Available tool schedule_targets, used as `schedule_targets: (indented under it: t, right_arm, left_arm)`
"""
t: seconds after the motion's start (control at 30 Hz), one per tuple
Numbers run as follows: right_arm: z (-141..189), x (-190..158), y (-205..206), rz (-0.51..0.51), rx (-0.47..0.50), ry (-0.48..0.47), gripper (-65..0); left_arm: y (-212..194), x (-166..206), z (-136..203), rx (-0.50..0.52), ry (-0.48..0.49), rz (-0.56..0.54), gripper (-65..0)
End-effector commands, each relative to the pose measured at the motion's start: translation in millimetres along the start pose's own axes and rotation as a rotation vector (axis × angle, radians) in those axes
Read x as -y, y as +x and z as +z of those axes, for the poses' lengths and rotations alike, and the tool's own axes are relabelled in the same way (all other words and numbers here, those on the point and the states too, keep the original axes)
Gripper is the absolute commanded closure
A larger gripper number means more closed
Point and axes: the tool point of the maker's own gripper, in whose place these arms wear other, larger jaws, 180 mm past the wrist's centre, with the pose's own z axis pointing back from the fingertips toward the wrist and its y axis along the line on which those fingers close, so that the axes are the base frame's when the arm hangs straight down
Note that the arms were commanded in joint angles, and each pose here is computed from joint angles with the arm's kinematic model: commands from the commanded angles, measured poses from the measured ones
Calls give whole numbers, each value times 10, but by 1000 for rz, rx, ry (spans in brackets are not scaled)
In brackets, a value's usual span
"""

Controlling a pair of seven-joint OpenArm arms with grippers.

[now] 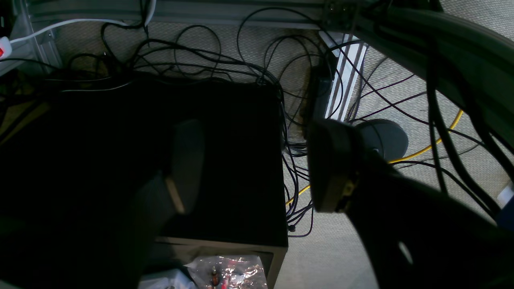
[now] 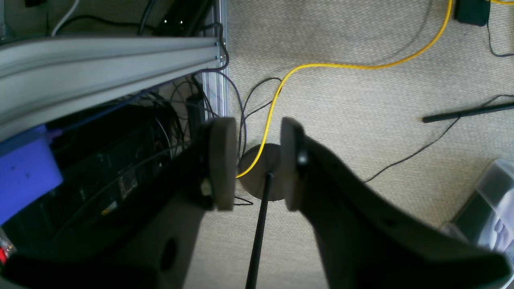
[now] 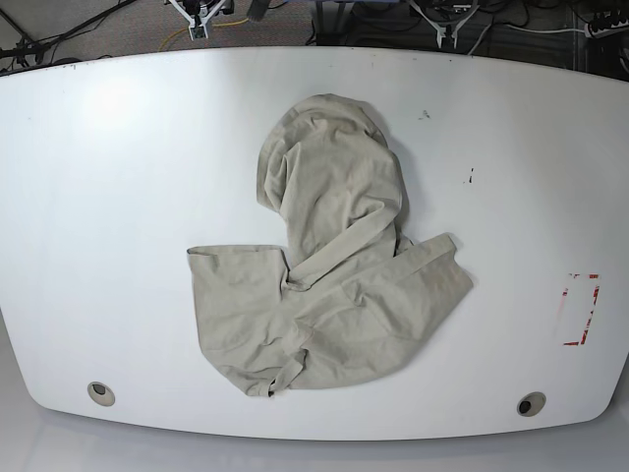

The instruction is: Fold the T-shirt properly

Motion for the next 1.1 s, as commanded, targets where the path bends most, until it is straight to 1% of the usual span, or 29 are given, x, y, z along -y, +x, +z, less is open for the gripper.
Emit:
schedule_targets:
  t: [0.0, 0.03, 0.1, 0.67, 0.77, 0.83, 0.9, 1.07]
  right_arm:
    - [108, 58, -257, 3, -29, -16, -37]
    - [-20, -57, 37, 3, 12, 9, -178]
    - [-21, -56, 43, 3, 13, 9, -178]
    - [-21, -49, 52, -1, 17, 6, -176]
    - [-25, -23, 181, 5, 52, -2, -176]
    - [-45, -106, 239, 4, 71, 8, -176]
    - [-49, -124, 299, 7, 89, 9, -176]
    - [-23, -126, 267, 12, 93, 7, -174]
  left_arm:
    - [-267, -84, 76, 21, 10, -25, -186]
    - [-259, -21, 37, -29, 2, -5, -369]
    - [-44, -7, 9, 3, 0, -3, -369]
    - [-19, -36, 7, 8, 4, -4, -369]
    - [-8, -35, 7, 13, 4, -4, -369]
    - [23, -35, 8, 30, 4, -4, -369]
    - [90, -35, 13, 71, 4, -4, -369]
    - [5, -52, 49, 118, 7, -4, -369]
